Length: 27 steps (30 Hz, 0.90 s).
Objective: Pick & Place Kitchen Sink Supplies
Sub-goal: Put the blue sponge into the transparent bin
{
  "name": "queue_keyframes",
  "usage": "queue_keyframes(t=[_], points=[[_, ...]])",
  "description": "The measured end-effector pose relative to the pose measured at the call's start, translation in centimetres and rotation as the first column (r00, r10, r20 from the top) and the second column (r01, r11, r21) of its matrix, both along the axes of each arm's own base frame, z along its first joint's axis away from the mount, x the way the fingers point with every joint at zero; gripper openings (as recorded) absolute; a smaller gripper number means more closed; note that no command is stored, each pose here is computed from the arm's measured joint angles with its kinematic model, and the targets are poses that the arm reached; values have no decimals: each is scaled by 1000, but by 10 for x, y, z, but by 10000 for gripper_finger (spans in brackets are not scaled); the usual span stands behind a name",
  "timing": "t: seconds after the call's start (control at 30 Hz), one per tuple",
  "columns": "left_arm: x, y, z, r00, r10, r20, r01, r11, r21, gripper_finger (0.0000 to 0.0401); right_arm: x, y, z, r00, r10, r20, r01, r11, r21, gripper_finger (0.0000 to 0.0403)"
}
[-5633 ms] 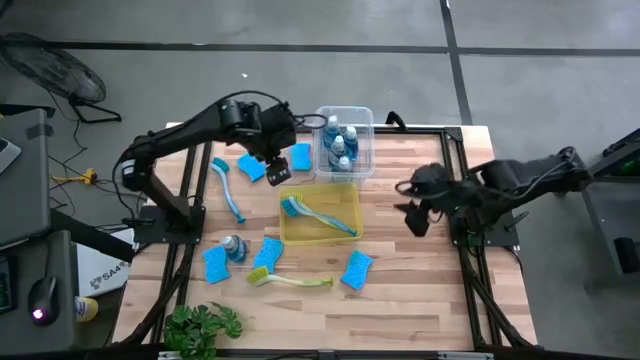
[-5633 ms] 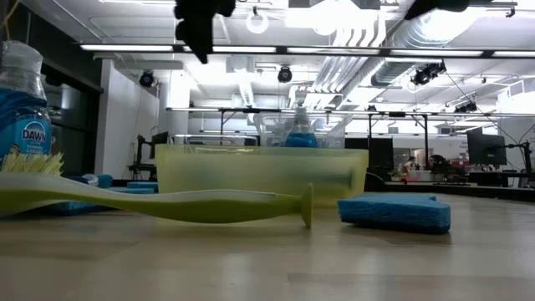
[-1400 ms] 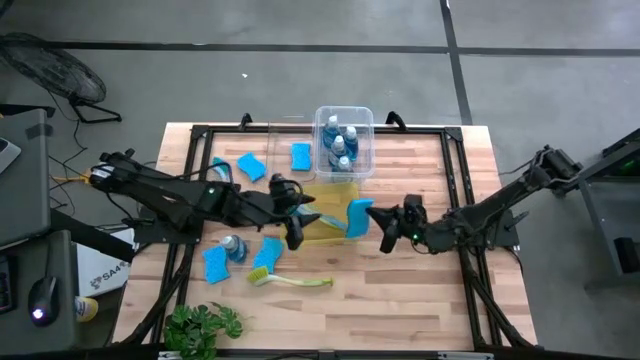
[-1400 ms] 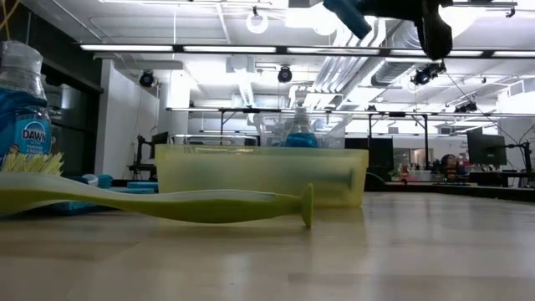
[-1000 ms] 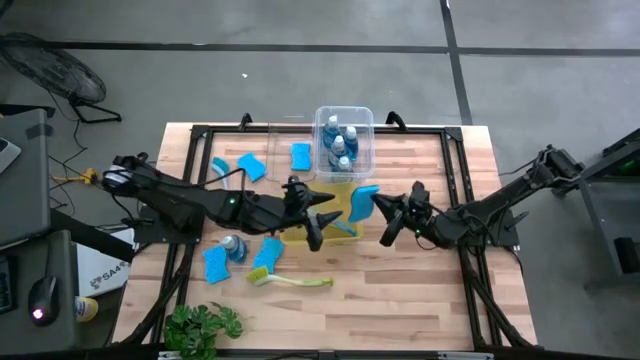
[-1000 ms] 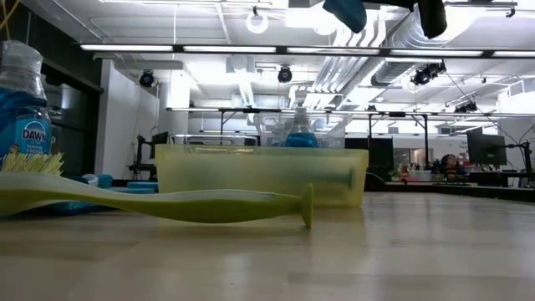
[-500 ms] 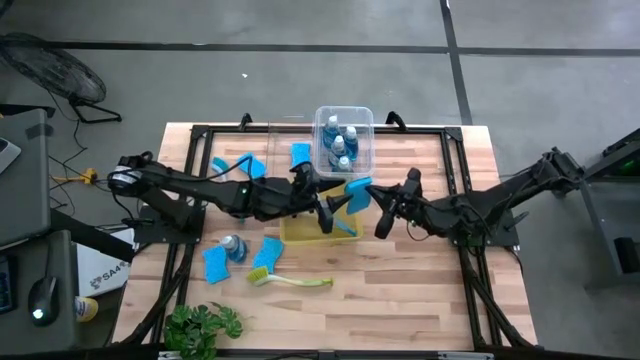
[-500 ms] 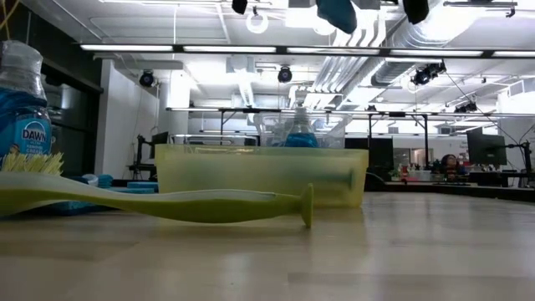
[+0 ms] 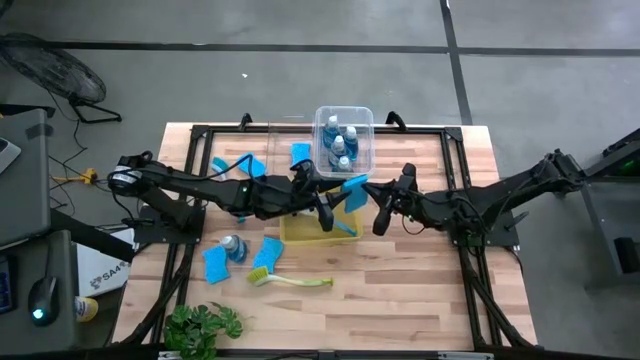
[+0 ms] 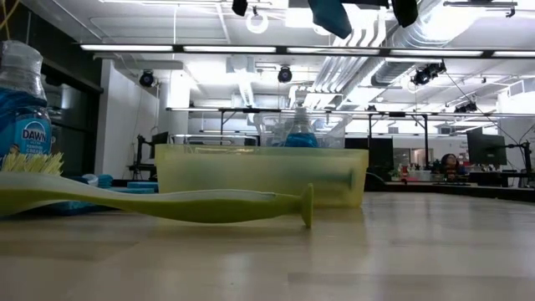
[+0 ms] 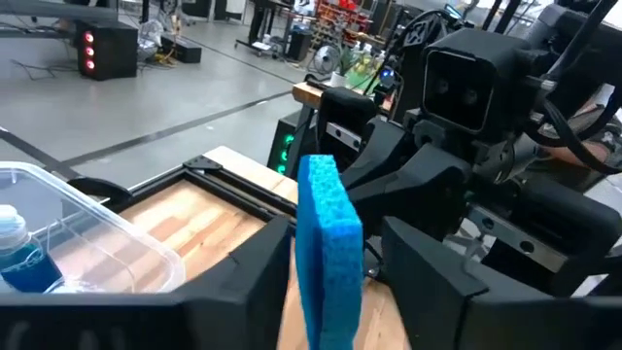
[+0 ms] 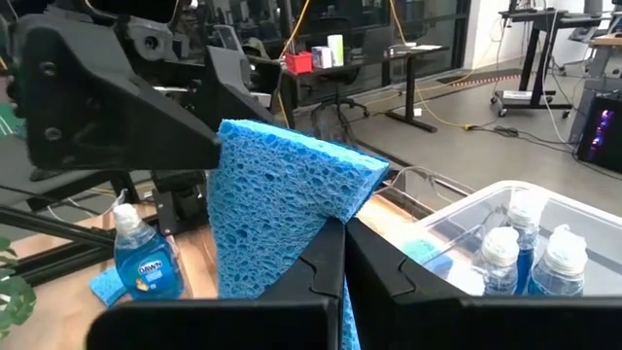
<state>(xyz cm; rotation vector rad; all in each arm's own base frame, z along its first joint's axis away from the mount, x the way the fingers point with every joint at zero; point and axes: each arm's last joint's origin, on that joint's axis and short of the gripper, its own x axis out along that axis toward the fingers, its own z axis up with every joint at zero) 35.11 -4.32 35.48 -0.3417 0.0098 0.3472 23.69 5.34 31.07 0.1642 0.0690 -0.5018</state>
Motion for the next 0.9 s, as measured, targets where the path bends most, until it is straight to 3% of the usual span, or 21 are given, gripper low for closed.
queue_keyframes(t=[0.37, 0.7, 0.9], points=[[0, 0, -1, 1000, 0, -9, 0, 1000, 1, 11, 0, 1, -1, 1000, 19, -5, -19, 1000, 3, 0], [-1, 0, -2, 1000, -2, -24, 2, 1000, -1, 6, 1, 2, -1, 998, 61, -9, -61, 998, 14, 7], [-1, -1, -2, 1000, -3, -31, 3, 1000, -3, 3, -2, 2, 1, 997, 80, 20, -81, 995, 62, 56]])
